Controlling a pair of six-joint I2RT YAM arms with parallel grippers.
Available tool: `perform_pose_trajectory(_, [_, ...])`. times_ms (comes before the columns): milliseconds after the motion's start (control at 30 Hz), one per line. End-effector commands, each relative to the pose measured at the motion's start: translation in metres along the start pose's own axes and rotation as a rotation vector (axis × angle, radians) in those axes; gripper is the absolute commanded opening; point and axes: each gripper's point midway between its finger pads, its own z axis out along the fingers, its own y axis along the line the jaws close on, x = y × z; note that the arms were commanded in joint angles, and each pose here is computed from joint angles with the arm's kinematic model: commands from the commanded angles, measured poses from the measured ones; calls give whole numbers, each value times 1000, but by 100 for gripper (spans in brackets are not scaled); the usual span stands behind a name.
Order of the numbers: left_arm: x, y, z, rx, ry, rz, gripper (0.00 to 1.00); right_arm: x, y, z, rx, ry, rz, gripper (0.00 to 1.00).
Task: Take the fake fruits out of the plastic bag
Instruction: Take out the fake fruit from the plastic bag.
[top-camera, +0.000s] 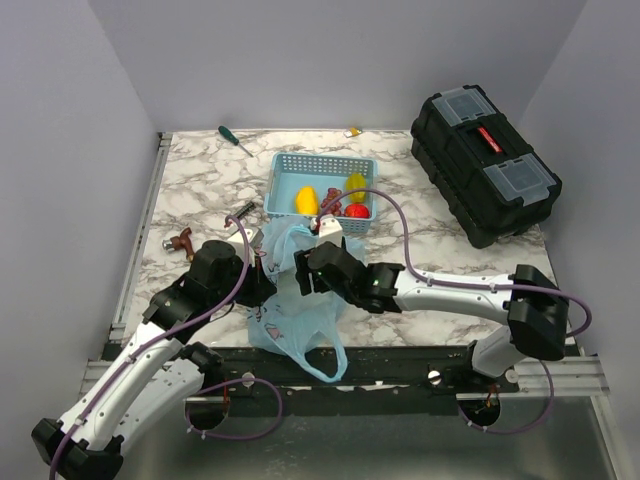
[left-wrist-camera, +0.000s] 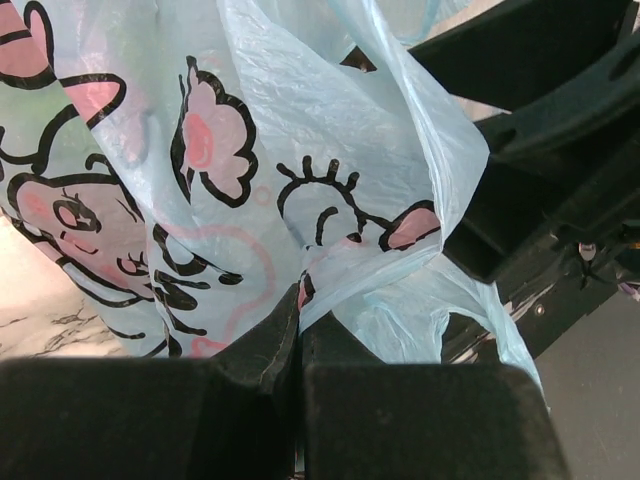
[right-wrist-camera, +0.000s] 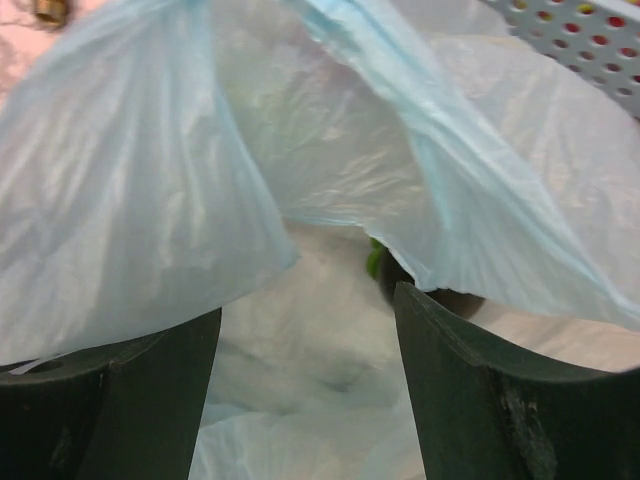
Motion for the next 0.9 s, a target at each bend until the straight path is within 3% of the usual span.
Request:
perform_pose_trajectory(0, [-1,1,0,-8,-10,-1,0,11,-38,5,188,-9,-99,74])
perform_pose_trajectory(433, [0,1,-1,-11,-9,0,0,24,-60,30,348,19,-218,79])
perform_pose_trajectory(867, [0,-1,0,-6,-6,6,0,43,-61,53,359,24,-242,79])
